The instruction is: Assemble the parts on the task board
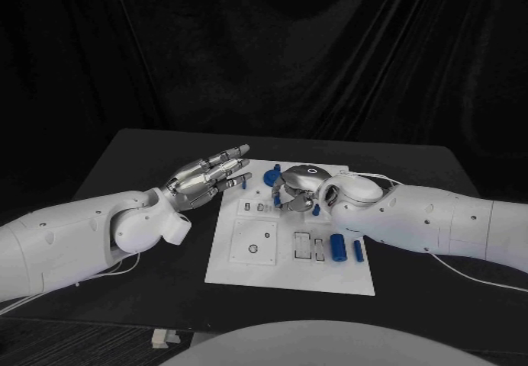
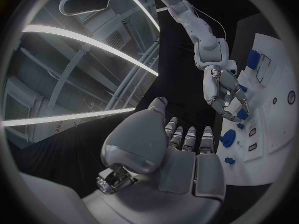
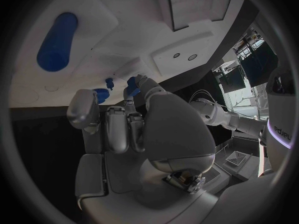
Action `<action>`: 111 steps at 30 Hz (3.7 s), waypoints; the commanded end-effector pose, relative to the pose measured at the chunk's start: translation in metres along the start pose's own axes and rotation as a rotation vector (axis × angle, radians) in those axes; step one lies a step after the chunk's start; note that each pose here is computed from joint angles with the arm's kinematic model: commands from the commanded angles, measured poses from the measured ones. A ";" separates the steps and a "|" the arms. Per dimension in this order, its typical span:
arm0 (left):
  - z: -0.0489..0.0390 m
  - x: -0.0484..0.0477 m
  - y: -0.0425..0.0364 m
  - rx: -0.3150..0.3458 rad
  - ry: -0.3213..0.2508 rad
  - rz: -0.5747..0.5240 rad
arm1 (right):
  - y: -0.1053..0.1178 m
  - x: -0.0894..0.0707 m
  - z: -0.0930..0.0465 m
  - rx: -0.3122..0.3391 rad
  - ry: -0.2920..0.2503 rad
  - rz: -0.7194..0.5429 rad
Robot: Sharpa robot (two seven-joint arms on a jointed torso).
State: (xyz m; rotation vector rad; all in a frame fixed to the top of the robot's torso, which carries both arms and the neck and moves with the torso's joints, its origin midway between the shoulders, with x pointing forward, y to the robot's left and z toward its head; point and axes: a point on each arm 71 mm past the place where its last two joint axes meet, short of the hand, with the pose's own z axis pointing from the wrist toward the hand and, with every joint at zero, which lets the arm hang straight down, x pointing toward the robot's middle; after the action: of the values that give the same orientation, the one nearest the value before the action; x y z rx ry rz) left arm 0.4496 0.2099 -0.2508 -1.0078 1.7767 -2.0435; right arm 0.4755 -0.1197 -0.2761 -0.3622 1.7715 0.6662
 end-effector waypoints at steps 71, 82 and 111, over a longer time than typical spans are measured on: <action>-0.0015 -0.0164 -0.0340 0.123 -0.189 0.160 | -0.013 -0.115 -0.051 -0.039 -0.330 0.040; 0.0175 -0.0249 -0.0676 -0.174 -0.183 0.636 | -0.040 -0.149 -0.088 -0.044 -0.445 0.035; 0.0926 -0.0041 -0.0535 -0.856 -0.087 1.266 | -0.057 -0.120 -0.086 0.027 -0.320 0.057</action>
State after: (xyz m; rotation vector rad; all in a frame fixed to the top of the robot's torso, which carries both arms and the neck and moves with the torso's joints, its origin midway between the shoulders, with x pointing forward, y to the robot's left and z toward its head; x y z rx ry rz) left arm 0.5237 0.1476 -0.1960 0.0399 2.2391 -0.6444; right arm 0.4763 -0.2278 -0.1563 -0.1802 1.4530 0.7109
